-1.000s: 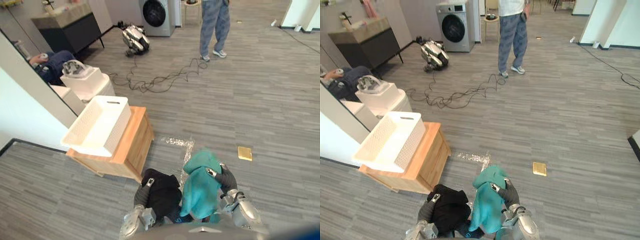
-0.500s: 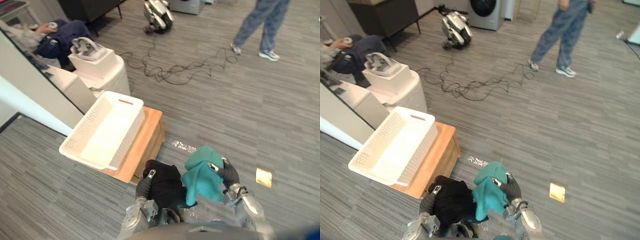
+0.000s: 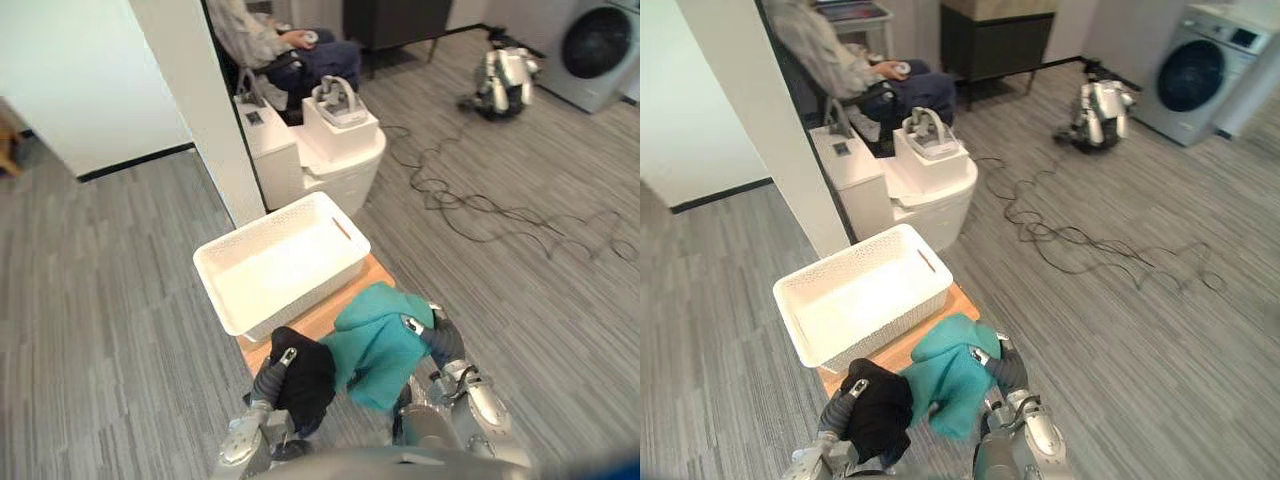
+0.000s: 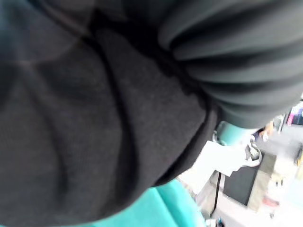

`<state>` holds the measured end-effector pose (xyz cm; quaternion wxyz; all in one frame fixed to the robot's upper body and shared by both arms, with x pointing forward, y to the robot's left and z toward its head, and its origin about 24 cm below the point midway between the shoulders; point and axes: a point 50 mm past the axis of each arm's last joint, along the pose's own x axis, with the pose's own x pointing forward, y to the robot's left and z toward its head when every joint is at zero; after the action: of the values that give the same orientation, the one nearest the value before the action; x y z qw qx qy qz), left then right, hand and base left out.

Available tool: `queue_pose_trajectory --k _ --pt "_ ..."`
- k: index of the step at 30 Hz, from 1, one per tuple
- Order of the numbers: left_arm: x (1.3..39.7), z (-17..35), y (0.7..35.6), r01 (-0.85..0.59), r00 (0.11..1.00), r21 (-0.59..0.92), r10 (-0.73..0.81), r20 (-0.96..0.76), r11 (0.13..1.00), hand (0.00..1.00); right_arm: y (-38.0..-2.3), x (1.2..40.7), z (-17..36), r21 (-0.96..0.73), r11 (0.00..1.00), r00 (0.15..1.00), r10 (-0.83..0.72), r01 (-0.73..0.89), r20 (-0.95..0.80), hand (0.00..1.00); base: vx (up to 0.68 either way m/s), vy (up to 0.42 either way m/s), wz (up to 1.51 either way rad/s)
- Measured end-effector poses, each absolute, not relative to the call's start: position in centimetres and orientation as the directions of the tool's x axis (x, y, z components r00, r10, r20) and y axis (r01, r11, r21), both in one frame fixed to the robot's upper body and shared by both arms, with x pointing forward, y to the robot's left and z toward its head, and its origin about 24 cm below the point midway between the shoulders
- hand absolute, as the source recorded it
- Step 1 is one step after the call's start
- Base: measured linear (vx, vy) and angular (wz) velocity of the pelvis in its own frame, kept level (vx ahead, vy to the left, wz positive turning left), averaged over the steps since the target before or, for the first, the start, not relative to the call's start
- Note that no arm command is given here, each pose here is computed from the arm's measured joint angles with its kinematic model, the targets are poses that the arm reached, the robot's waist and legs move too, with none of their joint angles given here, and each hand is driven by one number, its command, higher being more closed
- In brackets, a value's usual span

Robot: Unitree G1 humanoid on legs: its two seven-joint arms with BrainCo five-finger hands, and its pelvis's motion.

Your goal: Tidy the bed and pick cloth on bed and put in laundry

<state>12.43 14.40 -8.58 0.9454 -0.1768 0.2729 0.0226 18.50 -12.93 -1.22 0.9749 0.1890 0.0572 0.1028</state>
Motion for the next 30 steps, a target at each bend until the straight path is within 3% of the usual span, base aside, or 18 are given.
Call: queue_pose_trajectory --k 5,14,23,30 --pt "13.2 -7.6 13.9 -0.154 0.88 -0.383 -0.05 -0.472 0.911 1.0 -11.8 18.9 0.3 0.397 0.885 0.964 0.266 -0.244 -0.002 1.0 0.21 -0.189 0.35" --pt "13.5 -6.2 12.7 -0.112 0.899 -0.441 -0.099 -0.427 0.89 1.0 -10.5 17.6 0.1 0.394 0.869 0.937 0.345 -0.3 -0.049 1.0 0.16 -0.079 0.3" --pt "12.2 -7.0 12.7 -0.061 0.858 -0.419 -0.167 -0.487 0.906 1.0 -11.2 18.9 0.2 0.358 0.904 0.96 0.273 -0.236 -0.057 1.0 0.26 0.096 0.37" --pt "11.8 -7.4 13.3 -0.01 0.832 -0.403 -0.216 -0.511 0.915 1.0 -12.8 22.6 7.9 0.119 0.95 0.932 0.25 -0.289 0.264 1.0 0.16 -0.033 0.35"
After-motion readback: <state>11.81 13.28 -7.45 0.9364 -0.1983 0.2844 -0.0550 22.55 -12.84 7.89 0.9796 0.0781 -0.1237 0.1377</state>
